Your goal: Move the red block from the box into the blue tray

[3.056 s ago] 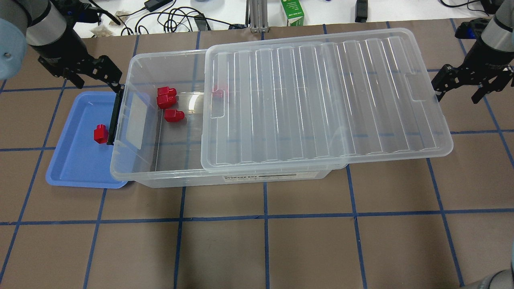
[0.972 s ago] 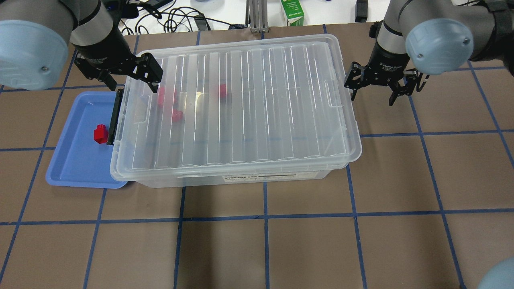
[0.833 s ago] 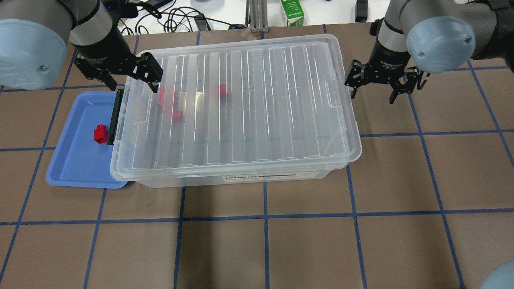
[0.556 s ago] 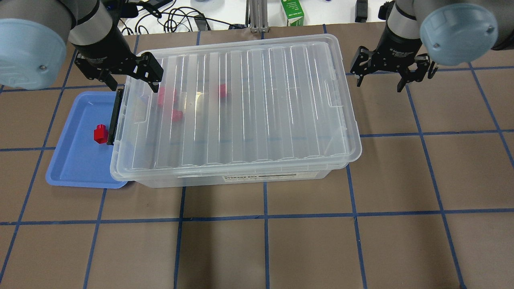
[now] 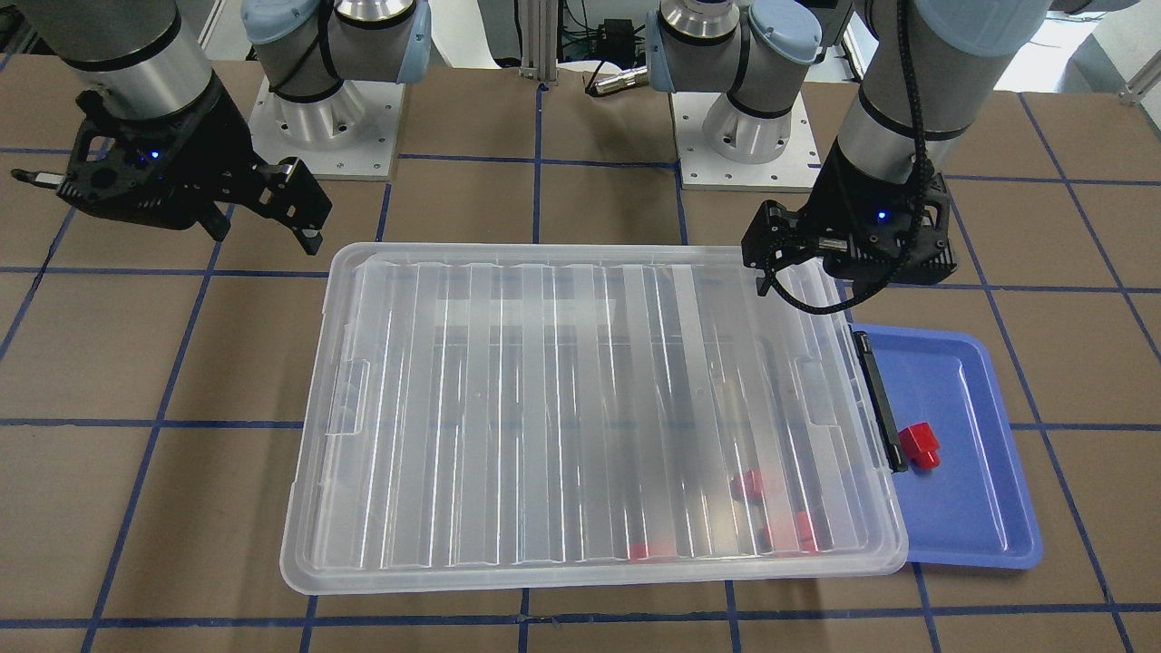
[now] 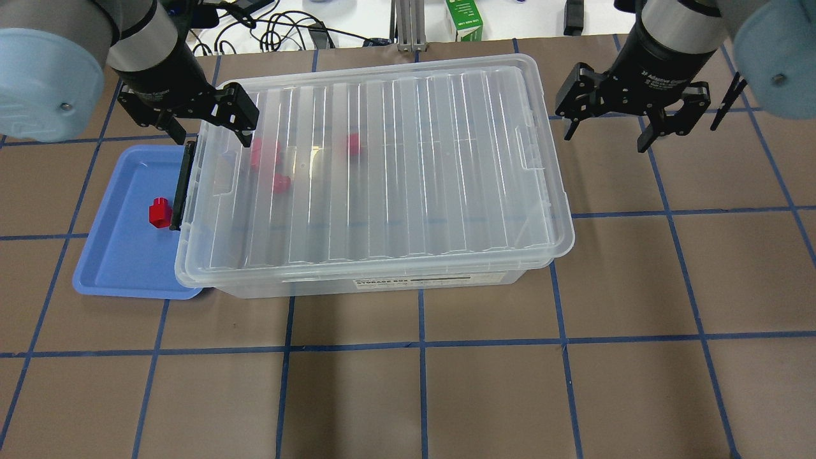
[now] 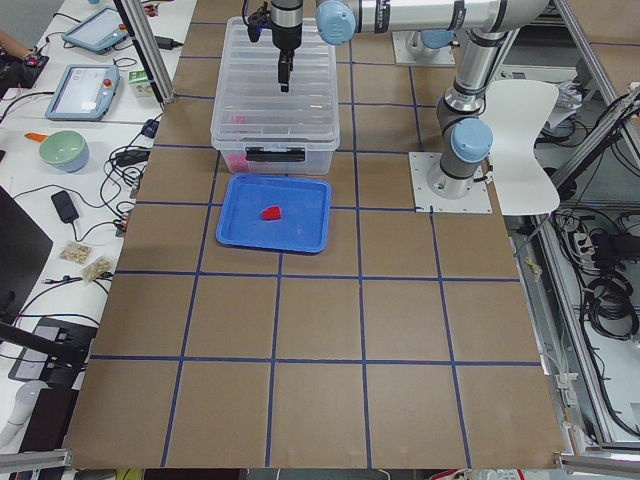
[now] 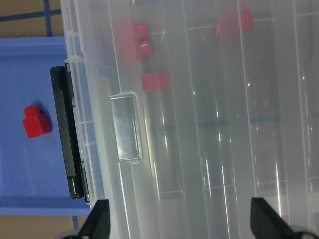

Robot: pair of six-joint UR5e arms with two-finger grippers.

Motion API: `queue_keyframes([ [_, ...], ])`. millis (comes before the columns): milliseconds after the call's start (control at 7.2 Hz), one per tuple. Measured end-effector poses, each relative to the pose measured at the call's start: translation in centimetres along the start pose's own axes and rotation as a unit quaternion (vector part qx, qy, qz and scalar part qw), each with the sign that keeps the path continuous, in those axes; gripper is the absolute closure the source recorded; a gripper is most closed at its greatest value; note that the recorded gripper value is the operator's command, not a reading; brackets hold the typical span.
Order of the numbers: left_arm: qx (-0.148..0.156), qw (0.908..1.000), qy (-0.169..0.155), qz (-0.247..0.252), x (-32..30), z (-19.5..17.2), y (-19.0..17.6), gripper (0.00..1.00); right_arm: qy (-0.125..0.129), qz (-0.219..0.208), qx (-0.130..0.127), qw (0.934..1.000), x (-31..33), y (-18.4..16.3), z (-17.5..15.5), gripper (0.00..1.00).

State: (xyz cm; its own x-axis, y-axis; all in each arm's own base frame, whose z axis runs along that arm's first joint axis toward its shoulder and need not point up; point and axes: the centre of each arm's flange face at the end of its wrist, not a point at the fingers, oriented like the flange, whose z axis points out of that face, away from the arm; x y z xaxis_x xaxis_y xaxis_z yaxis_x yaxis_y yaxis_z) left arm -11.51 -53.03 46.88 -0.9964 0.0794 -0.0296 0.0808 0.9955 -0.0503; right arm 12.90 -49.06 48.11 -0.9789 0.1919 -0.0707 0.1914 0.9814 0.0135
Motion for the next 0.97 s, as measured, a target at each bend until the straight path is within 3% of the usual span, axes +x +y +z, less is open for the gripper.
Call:
queue_keyframes([
  [417,-0.002,1.0,-0.004,0.002,0.1,0.06,0.02,0.0,0.004,-0.015,-0.003,0.9999,-1.01,1.17,0.61,0.0],
  [972,-0.008,0.9999,-0.003,0.005,0.53,0.57,0.38,0.0,0.028,-0.049,0.002,0.9984,-0.33,1.1,0.45,0.0],
])
